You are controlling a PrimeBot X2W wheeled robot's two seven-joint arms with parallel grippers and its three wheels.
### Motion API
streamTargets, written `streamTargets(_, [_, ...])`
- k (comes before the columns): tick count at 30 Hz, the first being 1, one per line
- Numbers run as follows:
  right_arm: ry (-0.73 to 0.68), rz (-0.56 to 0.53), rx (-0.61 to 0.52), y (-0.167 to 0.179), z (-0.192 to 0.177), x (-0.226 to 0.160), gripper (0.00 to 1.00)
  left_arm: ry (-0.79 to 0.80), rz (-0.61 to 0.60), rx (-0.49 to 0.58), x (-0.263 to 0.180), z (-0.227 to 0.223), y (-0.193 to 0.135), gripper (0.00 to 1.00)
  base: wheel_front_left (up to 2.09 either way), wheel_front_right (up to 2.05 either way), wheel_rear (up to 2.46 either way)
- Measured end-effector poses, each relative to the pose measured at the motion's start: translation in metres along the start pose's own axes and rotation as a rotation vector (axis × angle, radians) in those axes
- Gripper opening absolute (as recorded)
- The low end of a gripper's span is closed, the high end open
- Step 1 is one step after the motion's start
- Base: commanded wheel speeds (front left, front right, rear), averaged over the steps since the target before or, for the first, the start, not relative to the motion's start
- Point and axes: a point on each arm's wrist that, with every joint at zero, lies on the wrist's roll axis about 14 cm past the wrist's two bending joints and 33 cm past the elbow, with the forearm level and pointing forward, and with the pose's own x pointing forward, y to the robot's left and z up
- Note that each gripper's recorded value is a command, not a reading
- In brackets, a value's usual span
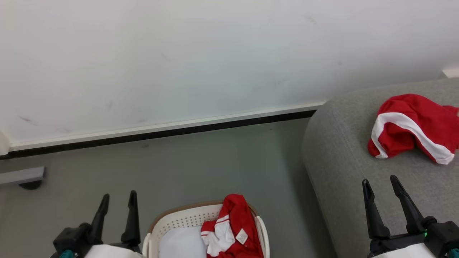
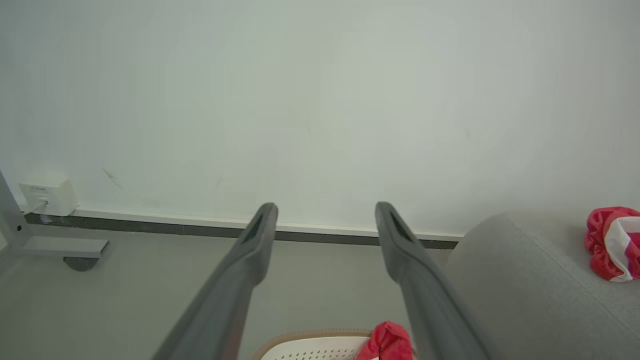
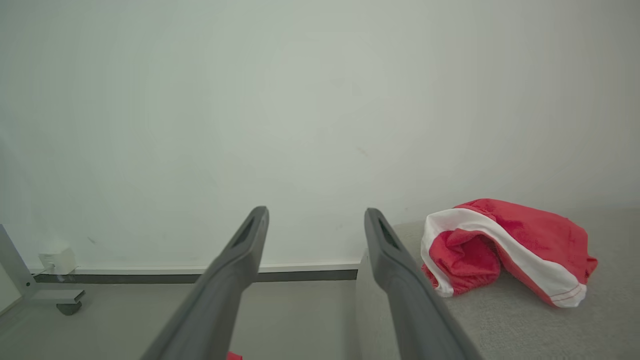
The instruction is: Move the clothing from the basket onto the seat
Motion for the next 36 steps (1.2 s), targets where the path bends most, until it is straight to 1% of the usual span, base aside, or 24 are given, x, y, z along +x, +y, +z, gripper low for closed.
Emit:
streamTargets(7, [-0.006, -0.061, -0.018, -0.02, 0.004, 0.0, 1.0, 0.08, -0.095, 0.01, 0.018, -0.03, -0.027, 1.0, 0.0, 0.0, 0.0])
streamTargets(11, [-0.009, -0.092, -0.028, -0.03, 0.005, 0.001, 1.0, 0.123, -0.137, 0.02, 0.028, -0.046, -0.036, 1.0, 0.0, 0.0, 0.0])
streamTargets(12, [-0.005, -0.117, -0.036, -0.038, 0.004, 0.001, 1.0, 0.167, -0.169, 0.03, 0.032, -0.062, -0.042, 1.0, 0.0, 0.0, 0.0])
streamTargets(14, [-0.002, -0.141, -0.045, -0.046, 0.004, 0.002, 1.0, 0.218, -0.203, 0.035, 0.036, -0.08, -0.049, 1.0, 0.0, 0.0, 0.0])
streamTargets(23, [0.005, -0.226, -0.067, -0.075, 0.0, 0.015, 1.0, 0.493, -0.351, 0.087, 0.049, -0.17, -0.071, 1.0, 0.0, 0.0, 0.0])
streamTargets(27, [0.003, -0.257, -0.077, -0.085, -0.003, 0.026, 1.0, 0.621, -0.404, 0.114, 0.05, -0.21, -0.073, 1.0, 0.0, 0.0, 0.0])
streamTargets(30, [0.007, -0.273, -0.09, -0.092, -0.006, 0.034, 1.0, 0.742, -0.458, 0.157, 0.043, -0.244, -0.073, 1.0, 0.0, 0.0, 0.0])
streamTargets(32, [0.014, -0.28, -0.101, -0.096, -0.01, 0.04, 1.0, 0.818, -0.478, 0.161, 0.038, -0.265, -0.074, 1.0, 0.0, 0.0, 0.0])
streamTargets(36, [0.029, -0.296, -0.121, -0.105, -0.018, 0.05, 1.0, 0.954, -0.5, 0.186, 0.032, -0.303, -0.065, 1.0, 0.0, 0.0, 0.0])
